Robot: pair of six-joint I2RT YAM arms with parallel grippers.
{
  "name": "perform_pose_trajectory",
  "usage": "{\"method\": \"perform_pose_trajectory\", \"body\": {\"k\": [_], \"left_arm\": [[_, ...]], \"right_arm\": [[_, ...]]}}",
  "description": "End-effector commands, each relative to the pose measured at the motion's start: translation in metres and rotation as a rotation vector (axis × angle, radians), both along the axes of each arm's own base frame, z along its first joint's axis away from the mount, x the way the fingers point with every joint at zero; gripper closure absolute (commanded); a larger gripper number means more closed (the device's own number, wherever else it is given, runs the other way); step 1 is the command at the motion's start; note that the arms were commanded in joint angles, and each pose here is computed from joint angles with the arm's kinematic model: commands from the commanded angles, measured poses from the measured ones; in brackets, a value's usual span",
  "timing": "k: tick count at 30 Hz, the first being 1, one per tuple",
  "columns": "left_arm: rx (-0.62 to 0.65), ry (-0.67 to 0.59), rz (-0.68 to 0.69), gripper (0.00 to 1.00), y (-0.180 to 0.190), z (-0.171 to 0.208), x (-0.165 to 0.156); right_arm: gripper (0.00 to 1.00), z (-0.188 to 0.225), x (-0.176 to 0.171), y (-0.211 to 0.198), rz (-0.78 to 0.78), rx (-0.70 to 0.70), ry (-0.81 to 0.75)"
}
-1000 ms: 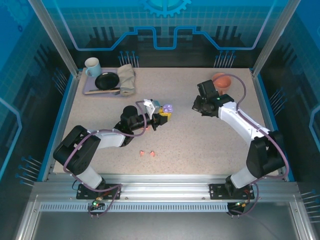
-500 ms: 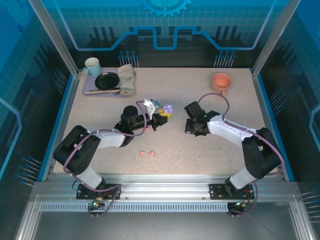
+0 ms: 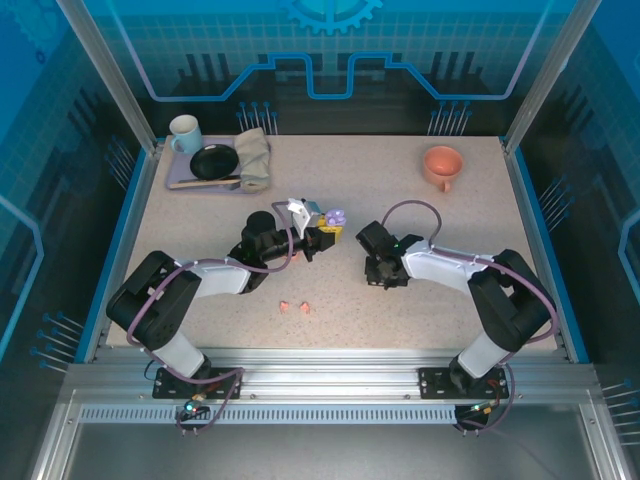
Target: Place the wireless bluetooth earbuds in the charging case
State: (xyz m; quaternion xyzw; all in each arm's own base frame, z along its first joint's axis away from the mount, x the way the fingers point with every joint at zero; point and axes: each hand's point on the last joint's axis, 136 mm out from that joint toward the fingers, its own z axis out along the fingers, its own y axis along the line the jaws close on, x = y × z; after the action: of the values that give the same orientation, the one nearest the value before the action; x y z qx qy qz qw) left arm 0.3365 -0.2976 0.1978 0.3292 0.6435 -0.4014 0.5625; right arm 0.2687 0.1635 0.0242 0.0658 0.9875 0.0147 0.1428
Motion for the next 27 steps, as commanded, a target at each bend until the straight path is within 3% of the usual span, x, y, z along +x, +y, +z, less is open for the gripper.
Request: {"method": "perform_pose_trajectory", "body": {"k": [1, 3, 6, 15, 27], "left_arm": [[-0.041, -0.051, -0.020, 1.00, 0.000, 0.026, -0.002], [-0.042, -0.059, -0.019, 1.00, 0.000, 0.027, -0.003], [-0.041, -0.065, -0.015, 1.00, 0.000, 0.028, -0.002], [-0.045, -0.078, -0.012, 1.00, -0.001, 0.030, 0.000], [-0.053, -0.081, -0.011, 1.00, -0.001, 0.030, 0.001]], "right_arm": [[0.66, 0.009, -0.005, -0.002, -0.025, -0.026, 0.050], [0.57, 0.020, -0.002, 0.000, -0.057, -0.014, 0.058], [0.53, 0.028, -0.001, 0.001, -0.119, -0.009, 0.100], [0.54, 0.021, -0.009, -0.007, -0.357, -0.009, 0.192], [0.57, 0.002, 0.000, -0.004, -0.411, -0.013, 0.222]]}}
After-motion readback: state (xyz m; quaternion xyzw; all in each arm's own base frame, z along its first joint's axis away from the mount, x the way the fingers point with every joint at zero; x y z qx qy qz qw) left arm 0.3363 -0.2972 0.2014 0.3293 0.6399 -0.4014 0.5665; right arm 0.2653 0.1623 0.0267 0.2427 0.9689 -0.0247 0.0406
